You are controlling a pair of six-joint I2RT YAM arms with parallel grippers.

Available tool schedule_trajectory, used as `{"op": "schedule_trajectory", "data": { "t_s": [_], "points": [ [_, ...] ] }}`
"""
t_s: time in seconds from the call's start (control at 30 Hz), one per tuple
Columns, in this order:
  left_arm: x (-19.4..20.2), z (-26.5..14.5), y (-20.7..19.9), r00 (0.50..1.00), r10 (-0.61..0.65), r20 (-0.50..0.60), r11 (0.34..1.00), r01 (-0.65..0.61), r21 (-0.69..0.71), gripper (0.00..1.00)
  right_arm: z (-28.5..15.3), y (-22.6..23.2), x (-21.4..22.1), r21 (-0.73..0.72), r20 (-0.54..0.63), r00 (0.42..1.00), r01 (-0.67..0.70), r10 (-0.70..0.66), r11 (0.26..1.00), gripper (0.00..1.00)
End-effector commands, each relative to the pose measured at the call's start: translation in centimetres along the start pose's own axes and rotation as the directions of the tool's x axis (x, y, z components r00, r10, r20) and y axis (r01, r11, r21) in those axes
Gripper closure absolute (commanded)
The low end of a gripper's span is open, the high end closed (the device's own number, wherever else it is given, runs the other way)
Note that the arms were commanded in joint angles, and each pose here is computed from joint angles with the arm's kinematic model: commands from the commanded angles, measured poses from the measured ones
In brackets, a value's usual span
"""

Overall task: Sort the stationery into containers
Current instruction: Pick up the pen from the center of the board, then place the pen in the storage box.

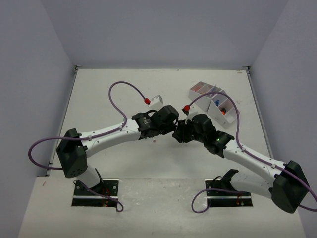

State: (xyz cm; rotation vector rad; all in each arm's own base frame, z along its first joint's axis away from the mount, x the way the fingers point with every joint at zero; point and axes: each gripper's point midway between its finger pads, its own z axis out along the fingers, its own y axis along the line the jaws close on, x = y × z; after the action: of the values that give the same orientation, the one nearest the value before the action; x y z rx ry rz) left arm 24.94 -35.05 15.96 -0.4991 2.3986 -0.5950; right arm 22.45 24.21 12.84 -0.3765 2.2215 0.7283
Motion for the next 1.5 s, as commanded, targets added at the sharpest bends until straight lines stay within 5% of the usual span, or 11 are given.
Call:
{"op": "schedule_trajectory", "data": {
  "t_s": [0.0,0.07,0.17,0.23,0.33,0.43,0.67,1.0,1.2,1.47],
  "points": [
    [-0.8,-1.4,-1.6,1.000,0.009,0.020,0.997,-0.011,0.075,1.00,-0.2,1.6,-3.1,-0.043,0.101,0.995,0.023,-0.018,0.999,0.83],
    [-0.9,-1.5,-1.9,1.000,0.018,0.022,0.996,-0.020,0.089,1.00,-0.3,1.6,-3.3,-0.041,0.105,0.994,0.017,-0.012,0.999,1.00],
    [-1.3,-1.9,-2.4,0.998,0.046,0.042,0.990,-0.051,0.131,1.00,-0.4,0.9,-3.3,-0.002,0.109,0.994,-0.013,0.013,1.000,1.00],
    [-1.9,-2.2,-2.8,0.996,0.057,0.069,0.985,-0.067,0.158,0.92,-0.6,0.6,-3.3,0.014,0.107,0.994,-0.036,0.034,0.999,1.00],
    [-3.3,-2.5,-2.6,0.989,0.062,0.131,0.983,-0.084,0.165,0.24,-0.7,0.1,-3.2,0.027,0.098,0.993,-0.076,0.073,0.997,1.00],
    [-5.1,-3.5,-1.7,0.983,0.052,0.176,0.989,-0.075,0.126,0.02,-1.1,-1.6,-3.7,0.073,0.105,0.985,-0.147,0.139,0.986,1.00],
    [-9.9,-8.6,0.3,0.933,0.097,0.346,0.985,-0.140,0.101,0.00,-6.7,-8.9,-6.6,0.196,0.258,0.915,-0.363,0.309,0.911,1.00],
    [-10.4,-10.5,4.4,0.913,0.176,0.369,0.979,-0.202,0.033,0.00,-12.0,-19.1,-10.8,0.392,0.400,0.833,-0.533,0.382,0.750,1.00],
    [-10.4,-10.9,5.7,0.900,0.253,0.356,0.965,-0.262,-0.024,0.00,-12.8,-22.6,-11.2,0.468,0.405,0.812,-0.579,0.420,0.668,1.00],
    [-10.4,-11.5,5.3,0.889,0.287,0.357,0.950,-0.312,0.013,0.00,-11.2,-24.1,-9.4,0.492,0.325,0.811,-0.584,0.486,0.646,1.00]
  ]
}}
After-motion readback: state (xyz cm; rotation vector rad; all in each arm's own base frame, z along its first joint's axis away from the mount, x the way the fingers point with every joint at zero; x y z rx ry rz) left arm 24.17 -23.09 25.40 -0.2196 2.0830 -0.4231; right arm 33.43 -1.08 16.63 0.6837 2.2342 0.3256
